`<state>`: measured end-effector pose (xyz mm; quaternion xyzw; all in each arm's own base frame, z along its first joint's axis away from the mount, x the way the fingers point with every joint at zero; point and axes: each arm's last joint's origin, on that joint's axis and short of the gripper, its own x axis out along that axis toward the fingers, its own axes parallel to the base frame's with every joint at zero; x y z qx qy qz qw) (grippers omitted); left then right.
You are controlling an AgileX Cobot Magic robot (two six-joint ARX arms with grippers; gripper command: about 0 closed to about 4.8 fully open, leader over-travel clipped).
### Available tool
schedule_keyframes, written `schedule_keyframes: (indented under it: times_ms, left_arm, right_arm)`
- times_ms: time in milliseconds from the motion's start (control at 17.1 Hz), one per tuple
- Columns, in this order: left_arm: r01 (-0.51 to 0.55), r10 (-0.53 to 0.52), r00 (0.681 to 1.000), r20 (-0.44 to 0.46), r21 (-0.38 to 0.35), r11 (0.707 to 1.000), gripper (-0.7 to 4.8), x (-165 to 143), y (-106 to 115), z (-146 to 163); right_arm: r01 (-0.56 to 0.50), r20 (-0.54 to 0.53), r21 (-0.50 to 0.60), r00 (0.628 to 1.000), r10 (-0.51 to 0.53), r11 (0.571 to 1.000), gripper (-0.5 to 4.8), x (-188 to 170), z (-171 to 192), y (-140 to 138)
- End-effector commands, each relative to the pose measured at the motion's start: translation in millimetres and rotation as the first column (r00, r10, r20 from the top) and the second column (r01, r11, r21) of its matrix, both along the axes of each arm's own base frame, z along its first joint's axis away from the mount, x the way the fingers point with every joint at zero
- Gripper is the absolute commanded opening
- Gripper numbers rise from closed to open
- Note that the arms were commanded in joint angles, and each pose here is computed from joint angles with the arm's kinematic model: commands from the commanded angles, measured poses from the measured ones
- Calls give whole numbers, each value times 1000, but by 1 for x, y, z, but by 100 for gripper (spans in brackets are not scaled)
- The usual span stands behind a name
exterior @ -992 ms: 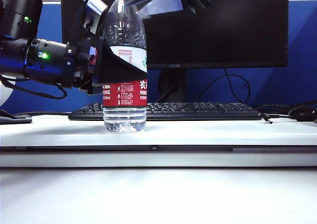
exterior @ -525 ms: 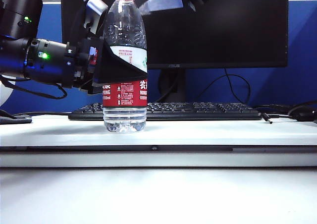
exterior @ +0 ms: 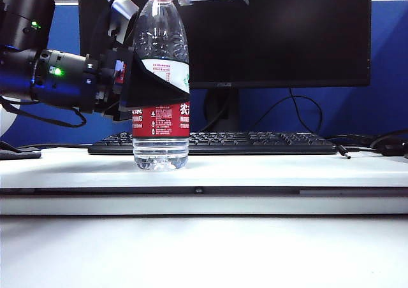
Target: Unscrew the cap from the plastic bottle on the table.
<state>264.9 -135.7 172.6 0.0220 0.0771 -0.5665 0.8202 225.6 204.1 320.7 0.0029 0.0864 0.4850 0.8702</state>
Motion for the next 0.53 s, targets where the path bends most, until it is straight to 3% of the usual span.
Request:
schedule_keyframes:
  times_ms: [58, 525]
  left_arm:
    - [-10, 12, 997, -73, 34, 999, 316, -2, 1, -10]
    - [-7, 9, 998, -60, 39, 999, 316, -2, 1, -10]
  right_arm:
    - [1, 25, 37, 1000, -2, 999, 272, -1, 6, 0]
    - [-4, 25, 68, 1000, 2, 998, 251, -1, 8, 2]
